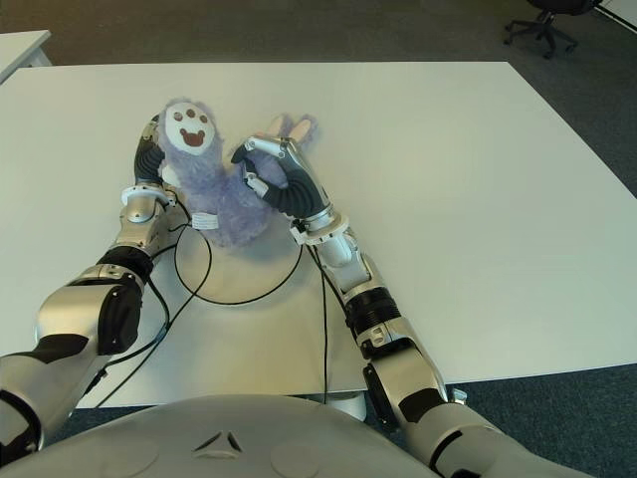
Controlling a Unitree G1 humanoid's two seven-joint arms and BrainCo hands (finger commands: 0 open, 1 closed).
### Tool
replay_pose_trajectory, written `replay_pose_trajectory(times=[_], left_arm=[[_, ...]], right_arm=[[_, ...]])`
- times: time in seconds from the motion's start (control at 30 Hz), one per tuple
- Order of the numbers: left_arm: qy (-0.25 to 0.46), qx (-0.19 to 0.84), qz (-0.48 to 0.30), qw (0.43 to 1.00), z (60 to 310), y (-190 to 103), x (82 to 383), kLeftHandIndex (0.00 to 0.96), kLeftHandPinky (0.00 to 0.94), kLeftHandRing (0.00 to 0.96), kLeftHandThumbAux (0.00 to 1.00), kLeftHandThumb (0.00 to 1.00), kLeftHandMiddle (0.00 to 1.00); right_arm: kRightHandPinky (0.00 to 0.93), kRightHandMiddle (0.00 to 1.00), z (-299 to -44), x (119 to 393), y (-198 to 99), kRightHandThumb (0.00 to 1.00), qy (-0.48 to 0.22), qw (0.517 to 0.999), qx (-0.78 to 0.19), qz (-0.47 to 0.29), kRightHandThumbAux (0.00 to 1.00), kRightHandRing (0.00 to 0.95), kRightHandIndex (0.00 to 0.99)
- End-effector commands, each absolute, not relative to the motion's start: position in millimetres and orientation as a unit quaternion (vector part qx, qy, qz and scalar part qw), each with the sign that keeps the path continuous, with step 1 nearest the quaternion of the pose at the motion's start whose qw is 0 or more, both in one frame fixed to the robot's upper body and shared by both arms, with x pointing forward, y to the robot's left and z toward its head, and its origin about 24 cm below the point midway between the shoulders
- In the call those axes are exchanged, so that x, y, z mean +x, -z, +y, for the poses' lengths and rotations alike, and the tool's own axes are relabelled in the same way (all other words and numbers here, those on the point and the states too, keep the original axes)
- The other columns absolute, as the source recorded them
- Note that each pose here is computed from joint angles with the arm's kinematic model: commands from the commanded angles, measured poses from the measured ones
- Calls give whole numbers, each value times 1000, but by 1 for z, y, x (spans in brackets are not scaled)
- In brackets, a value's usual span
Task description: Put the doll into the plate.
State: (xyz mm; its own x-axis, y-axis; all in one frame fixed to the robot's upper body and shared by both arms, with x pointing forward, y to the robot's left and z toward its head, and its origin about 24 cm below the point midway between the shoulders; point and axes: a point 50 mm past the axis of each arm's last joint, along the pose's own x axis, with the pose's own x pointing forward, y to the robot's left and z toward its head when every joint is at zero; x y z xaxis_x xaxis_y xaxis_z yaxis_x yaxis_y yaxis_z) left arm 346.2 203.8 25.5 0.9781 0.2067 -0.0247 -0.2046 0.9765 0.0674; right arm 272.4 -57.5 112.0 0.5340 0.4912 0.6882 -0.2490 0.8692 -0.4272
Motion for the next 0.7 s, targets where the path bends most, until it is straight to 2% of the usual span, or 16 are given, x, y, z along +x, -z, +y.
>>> replay_pose_trajectory(times=[0.03, 0.27, 0.53, 0.7], left_arm=[[-112, 23, 119, 986, 200, 23, 317, 0, 108, 125, 394, 0, 110], [-113, 21, 119, 986, 200, 23, 317, 0, 140, 143, 389, 0, 119], [-112, 19, 119, 986, 200, 23, 317, 0, 101, 125, 388, 0, 117], [-113, 21, 120, 986, 199, 23, 316, 0, 123, 127, 393, 0, 116]], right_arm=[[848, 802, -69, 242, -41, 730, -218, 921, -131, -297, 703, 842, 433], [847, 812, -70, 236, -34, 730, -221, 924, -131, -283, 704, 847, 433], [861, 808, -70, 233, -28, 721, -224, 926, -136, -271, 707, 843, 432], [857, 800, -70, 233, -27, 718, -225, 926, -138, -268, 708, 837, 431]])
